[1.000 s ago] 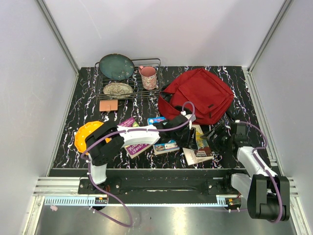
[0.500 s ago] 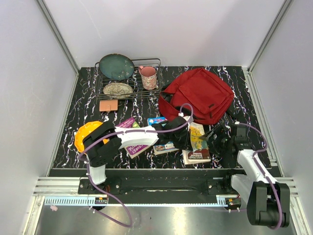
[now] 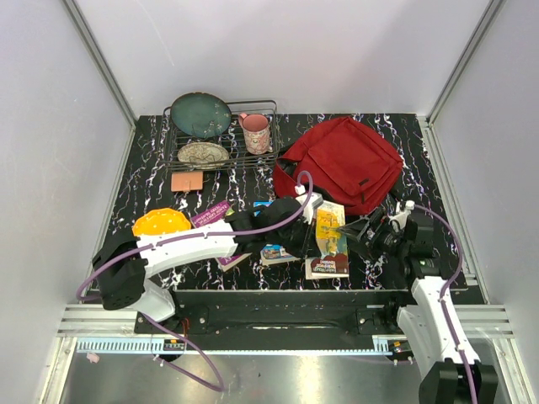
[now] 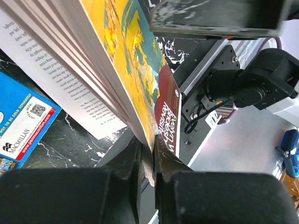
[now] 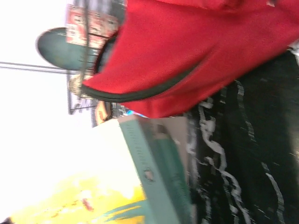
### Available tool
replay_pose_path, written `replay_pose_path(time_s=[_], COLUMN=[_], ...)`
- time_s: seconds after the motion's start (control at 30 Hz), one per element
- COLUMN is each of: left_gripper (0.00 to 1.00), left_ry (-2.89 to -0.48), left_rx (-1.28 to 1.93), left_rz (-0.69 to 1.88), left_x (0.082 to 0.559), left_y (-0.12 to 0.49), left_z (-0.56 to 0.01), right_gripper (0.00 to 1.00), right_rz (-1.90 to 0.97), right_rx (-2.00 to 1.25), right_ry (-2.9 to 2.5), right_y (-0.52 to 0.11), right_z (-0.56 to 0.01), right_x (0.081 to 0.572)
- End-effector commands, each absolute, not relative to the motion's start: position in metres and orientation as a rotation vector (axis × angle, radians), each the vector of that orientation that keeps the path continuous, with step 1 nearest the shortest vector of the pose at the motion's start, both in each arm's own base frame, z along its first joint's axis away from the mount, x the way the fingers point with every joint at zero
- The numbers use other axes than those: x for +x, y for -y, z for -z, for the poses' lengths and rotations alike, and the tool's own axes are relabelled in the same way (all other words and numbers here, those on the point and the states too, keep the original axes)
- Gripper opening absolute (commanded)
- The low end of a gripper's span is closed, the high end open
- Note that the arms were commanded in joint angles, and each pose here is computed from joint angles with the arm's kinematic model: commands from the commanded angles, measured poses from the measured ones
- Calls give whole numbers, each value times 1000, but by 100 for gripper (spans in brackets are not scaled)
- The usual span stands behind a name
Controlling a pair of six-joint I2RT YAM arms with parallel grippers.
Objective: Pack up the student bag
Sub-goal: Pick up the book from the center of the board.
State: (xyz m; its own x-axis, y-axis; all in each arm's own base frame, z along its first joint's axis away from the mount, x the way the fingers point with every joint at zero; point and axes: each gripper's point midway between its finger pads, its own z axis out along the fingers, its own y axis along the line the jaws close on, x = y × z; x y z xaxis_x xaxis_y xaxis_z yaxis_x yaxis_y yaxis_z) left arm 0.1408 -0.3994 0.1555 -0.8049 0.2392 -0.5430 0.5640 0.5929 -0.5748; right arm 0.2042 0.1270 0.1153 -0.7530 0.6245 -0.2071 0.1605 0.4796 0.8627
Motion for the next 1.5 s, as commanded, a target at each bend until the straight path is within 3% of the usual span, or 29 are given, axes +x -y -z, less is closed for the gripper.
replay_pose_path(time_s=[0.0, 0.43, 1.0, 1.07, 1.1, 1.17, 1.2, 1.33, 1.4, 1.43, 1.47], left_gripper=[0, 0, 0, 0, 0, 0, 0, 0, 0, 7, 35], left_ry=[-2179, -2029, -2037, -2066, -2067, -2105, -2106, -2134, -2155, -2162, -2180], left_rx=[671, 727, 663, 643, 619, 593, 567, 538, 539, 540, 542], left_rz=[1143, 1234, 1381, 1380, 1389, 1384, 1402, 1421, 1414, 1415, 1402], left_x=[156, 151, 154, 156, 159, 162, 165, 164, 164, 163, 164], left_y=[411, 415, 426, 422, 422, 418, 417, 414, 414, 415, 415], left_z=[-211, -243, -216, -204, -202, -185, -185, -172, -166, -166, -163], right_gripper=[100, 100, 97, 90, 80, 69, 55, 20, 10, 0, 0], right_rz=[-1429, -1375, -1497, -1497, -1496, -1487, -1484, -1478, -1473, -1461, -1449], right_rx=[414, 446, 327, 324, 334, 346, 352, 361, 364, 363, 383], right_ry=[-2062, -2167, -2190, -2201, -2206, -2198, -2201, -2179, -2178, -2173, -2192], right_y=[-147, -143, -177, -181, -181, -181, -180, -179, -179, -178, -177], right_z=[-174, -141, -133, -130, -127, -126, -124, -128, -130, -131, -128], right_x=[202, 206, 210, 210, 209, 211, 210, 211, 212, 213, 212])
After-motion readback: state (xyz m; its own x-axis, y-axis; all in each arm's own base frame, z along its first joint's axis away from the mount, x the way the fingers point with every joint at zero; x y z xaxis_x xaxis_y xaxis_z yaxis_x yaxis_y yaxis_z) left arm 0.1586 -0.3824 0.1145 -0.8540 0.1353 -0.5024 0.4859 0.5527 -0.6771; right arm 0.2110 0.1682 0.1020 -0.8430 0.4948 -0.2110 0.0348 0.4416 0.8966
